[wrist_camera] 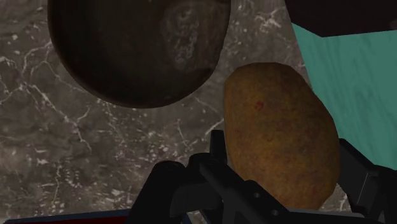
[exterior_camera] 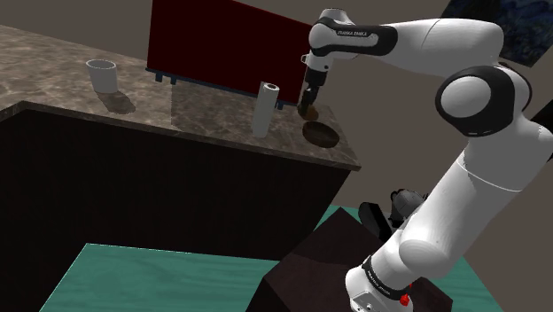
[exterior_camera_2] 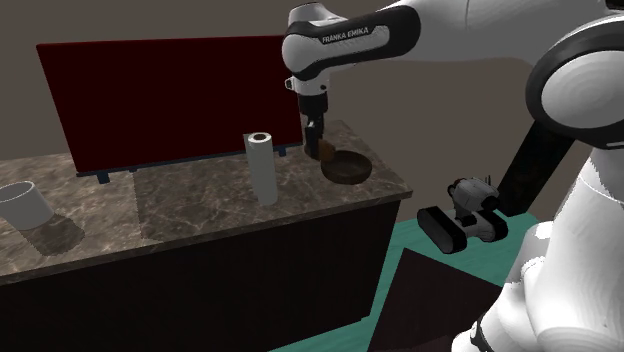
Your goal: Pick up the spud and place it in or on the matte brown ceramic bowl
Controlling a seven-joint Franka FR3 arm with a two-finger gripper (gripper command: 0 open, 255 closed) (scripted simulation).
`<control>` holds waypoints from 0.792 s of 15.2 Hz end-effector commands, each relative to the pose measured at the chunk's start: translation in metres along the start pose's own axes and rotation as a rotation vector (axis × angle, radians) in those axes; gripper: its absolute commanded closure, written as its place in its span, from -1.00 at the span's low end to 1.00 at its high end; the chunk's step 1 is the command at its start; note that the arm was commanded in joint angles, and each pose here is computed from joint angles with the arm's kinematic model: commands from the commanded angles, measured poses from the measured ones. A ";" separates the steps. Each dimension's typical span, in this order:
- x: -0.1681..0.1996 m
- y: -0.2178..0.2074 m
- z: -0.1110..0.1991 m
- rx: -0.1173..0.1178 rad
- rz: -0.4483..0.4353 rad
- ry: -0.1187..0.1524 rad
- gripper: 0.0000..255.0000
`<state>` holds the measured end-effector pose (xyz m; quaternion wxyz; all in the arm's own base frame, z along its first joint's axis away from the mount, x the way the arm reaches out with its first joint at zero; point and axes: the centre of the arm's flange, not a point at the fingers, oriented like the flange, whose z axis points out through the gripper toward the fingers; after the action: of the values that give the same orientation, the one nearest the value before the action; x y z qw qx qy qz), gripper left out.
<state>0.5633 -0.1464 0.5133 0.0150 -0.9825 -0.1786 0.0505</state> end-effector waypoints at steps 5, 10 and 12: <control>-0.042 0.062 -0.001 0.000 0.000 0.000 1.00; -0.074 0.111 0.004 0.000 0.000 0.000 1.00; -0.073 0.112 0.014 0.000 0.000 0.000 1.00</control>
<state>0.5327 -0.2747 0.5060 0.0151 -0.9826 -0.1783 0.0506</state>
